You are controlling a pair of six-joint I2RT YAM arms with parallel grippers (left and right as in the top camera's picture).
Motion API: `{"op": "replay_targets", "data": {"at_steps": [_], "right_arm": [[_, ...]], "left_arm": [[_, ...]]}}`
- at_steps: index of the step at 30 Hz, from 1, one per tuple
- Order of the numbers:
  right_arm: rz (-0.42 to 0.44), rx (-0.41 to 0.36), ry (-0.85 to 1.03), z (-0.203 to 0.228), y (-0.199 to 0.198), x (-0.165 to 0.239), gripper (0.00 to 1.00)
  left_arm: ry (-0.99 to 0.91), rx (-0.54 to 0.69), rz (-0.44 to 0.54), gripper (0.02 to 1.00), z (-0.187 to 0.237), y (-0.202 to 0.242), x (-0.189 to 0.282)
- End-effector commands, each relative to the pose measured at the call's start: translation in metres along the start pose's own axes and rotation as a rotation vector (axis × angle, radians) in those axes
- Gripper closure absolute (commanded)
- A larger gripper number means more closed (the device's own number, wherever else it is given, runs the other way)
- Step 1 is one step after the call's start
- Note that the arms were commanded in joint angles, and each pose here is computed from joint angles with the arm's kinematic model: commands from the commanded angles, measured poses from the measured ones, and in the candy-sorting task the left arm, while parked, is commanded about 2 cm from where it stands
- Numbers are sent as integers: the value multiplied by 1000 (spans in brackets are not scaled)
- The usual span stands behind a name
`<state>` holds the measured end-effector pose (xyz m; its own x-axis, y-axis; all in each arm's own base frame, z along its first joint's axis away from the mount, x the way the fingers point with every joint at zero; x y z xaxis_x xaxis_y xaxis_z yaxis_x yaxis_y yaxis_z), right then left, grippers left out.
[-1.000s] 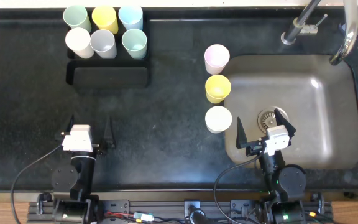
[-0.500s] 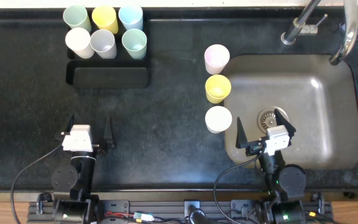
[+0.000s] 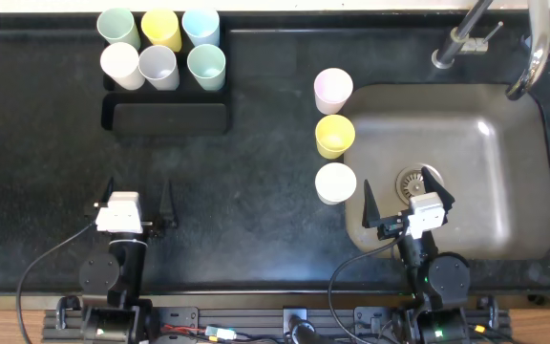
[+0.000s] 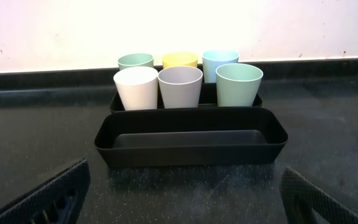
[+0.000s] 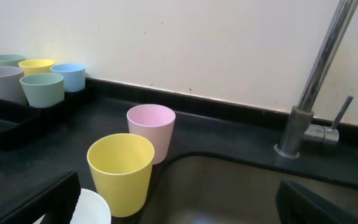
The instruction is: Store Cups
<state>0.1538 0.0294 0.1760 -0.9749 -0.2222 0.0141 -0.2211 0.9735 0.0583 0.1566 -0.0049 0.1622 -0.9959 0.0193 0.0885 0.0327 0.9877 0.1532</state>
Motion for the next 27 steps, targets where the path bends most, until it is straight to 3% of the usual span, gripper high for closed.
{"op": "replay_targets", "data": {"at_steps": [1, 14, 19, 24, 27], "right_arm": [[-8, 1, -4, 2, 1, 0, 3], [-8, 1, -4, 2, 1, 0, 3], [-8, 1, -4, 2, 1, 0, 5], [-8, 1, -4, 2, 1, 0, 3], [-8, 1, -4, 2, 1, 0, 5]], "left_arm": [[-4, -15, 2, 18, 0, 0, 0], [-61, 66, 20, 18, -23, 2, -5], [-6, 89, 67, 18, -72, 5, -27], [91, 187, 115, 18, -151, 7, -73], [175, 185, 188, 18, -193, -5, -103]]}}
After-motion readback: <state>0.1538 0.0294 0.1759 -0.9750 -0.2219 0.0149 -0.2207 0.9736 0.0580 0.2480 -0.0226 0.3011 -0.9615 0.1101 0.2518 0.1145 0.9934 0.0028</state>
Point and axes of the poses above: each gripper's point midway between its finger pads, its own x axis back along the fingers, its own y axis along the line the jaws close on, z = x × y, the point moved 9 cm from there along x, back along the fingers, and after that the axes turned 7 degrees about -x, right-handed, at the moved point
